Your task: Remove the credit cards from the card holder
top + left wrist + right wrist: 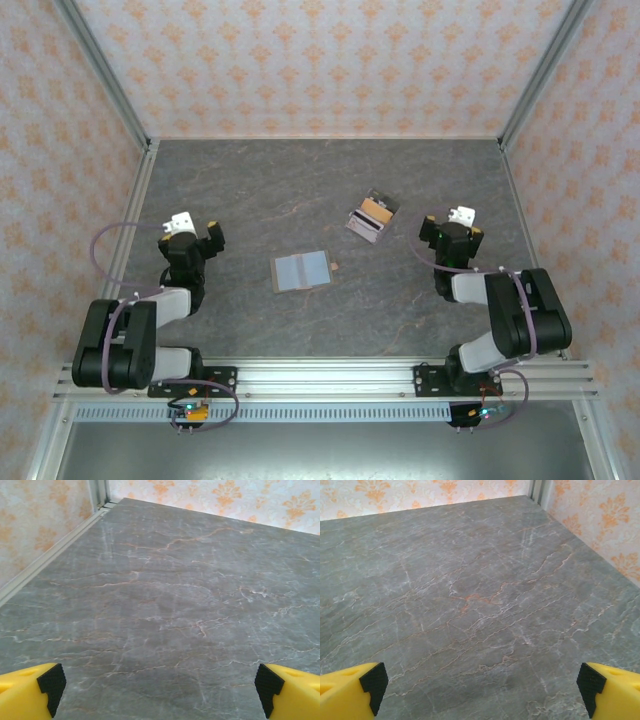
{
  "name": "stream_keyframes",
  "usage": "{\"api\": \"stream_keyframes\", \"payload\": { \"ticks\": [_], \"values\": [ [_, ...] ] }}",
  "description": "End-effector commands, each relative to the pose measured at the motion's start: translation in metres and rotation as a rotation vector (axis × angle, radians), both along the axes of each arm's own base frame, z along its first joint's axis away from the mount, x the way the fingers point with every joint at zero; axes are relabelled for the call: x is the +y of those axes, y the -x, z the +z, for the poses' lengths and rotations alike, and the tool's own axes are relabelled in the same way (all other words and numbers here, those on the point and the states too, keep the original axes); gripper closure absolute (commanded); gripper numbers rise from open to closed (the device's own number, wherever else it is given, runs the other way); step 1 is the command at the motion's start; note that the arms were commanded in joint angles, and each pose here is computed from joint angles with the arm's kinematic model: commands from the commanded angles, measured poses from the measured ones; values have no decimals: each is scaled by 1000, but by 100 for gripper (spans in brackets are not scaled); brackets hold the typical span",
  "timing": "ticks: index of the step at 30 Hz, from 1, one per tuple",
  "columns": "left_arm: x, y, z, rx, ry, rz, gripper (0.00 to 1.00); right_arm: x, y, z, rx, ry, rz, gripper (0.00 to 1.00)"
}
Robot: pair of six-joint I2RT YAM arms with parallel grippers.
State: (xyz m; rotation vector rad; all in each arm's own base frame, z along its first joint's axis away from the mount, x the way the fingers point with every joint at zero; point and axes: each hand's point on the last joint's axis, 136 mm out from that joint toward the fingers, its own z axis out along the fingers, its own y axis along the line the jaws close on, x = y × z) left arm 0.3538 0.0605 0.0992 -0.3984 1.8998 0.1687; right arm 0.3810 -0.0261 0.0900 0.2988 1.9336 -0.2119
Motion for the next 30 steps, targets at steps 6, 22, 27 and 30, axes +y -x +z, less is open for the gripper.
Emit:
{"api": "stream_keyframes", "payload": {
  "ticks": [6,22,27,30],
  "values": [
    [-14,-21,10,-28,-35,-88,0,3,-5,4,-36,-4,30,1],
    [-33,-37,-4,63,-123,-132,0,1,-8,2,-19,-18,25,1],
    [-35,-38,-5,65,-114,-147,0,1,-8,2,-18,-20,25,1],
    [-35,-38,-5,67,-116,-148,0,0,-9,2,-15,-28,24,1]
  ]
}}
